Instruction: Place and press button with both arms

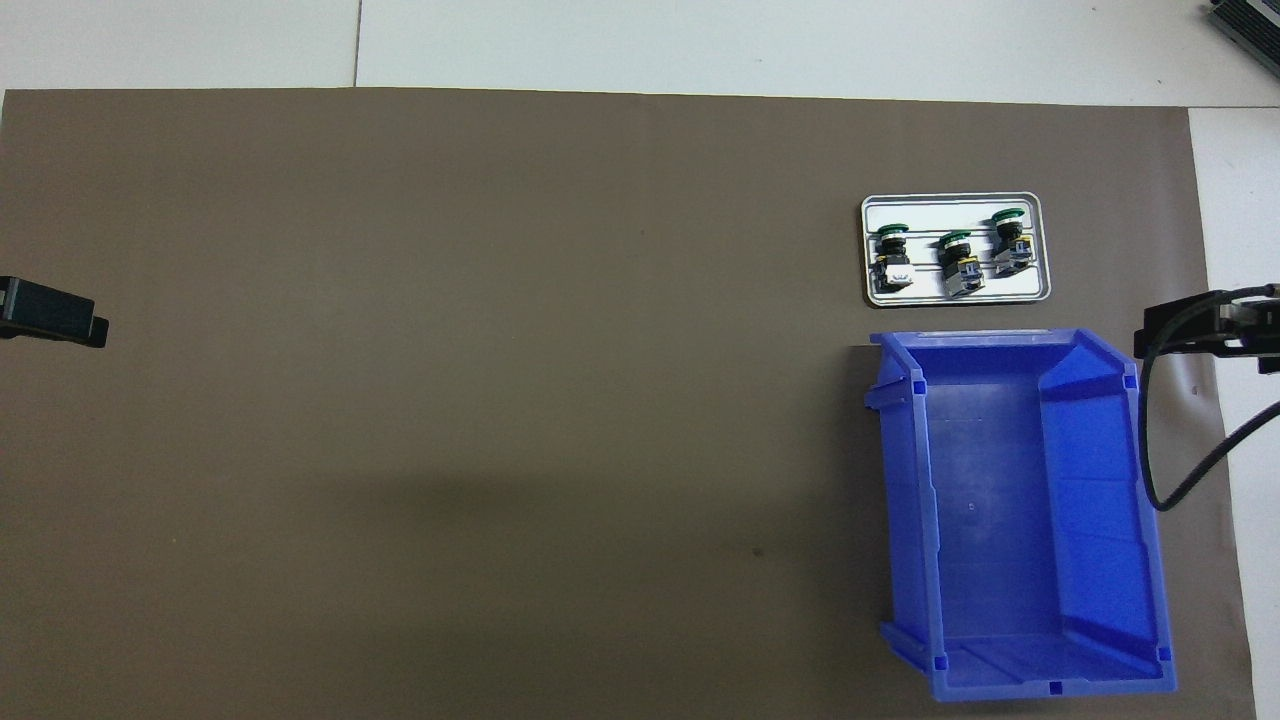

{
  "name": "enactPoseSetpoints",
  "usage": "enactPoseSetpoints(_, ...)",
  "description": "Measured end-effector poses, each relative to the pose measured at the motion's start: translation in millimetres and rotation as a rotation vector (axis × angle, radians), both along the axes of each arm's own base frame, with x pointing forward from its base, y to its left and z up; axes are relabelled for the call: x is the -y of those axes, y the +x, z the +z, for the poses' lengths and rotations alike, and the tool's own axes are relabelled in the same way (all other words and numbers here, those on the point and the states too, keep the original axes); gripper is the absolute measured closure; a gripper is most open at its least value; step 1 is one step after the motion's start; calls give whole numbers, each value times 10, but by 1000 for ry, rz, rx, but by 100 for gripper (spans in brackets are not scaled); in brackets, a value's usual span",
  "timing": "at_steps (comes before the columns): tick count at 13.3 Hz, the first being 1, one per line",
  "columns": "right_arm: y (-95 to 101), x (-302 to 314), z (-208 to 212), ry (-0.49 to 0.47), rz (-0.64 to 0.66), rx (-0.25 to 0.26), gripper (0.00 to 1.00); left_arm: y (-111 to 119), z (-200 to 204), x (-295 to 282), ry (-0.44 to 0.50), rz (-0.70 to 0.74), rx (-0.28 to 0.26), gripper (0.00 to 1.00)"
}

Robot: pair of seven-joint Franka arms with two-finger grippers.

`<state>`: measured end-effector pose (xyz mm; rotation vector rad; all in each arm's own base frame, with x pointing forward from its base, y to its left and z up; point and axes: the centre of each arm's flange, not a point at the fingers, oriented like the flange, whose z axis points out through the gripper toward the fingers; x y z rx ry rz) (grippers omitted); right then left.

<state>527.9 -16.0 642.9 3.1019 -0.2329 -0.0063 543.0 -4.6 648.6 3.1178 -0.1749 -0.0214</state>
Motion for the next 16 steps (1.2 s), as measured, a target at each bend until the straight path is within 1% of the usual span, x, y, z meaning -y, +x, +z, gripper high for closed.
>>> enactPoseSetpoints(6, 0, 6, 0, 0, -1, 0, 0, 0, 0, 0, 0, 0, 0, 0)
enactPoseSetpoints(8, 9, 4, 3, 2, -1, 7, 0, 0, 0, 0, 0, 0, 0, 0)
enactPoseSetpoints(10, 42, 2, -37, 13, -2, 4, 0, 0, 0, 0, 0, 0, 0, 0)
enactPoseSetpoints(11, 90, 18, -90, 14, 2, 3, 0, 0, 0, 0, 0, 0, 0, 0)
enactPoseSetpoints(12, 177, 38, -165, 13, 14, 12, 0, 0, 0, 0, 0, 0, 0, 0)
enactPoseSetpoints(14, 446, 84, -438, 8, 42, 27, 0, 0, 0, 0, 0, 0, 0, 0)
enactPoseSetpoints(16, 825, 106, -813, 6, 55, 46, 0, 0, 0, 0, 0, 0, 0, 0)
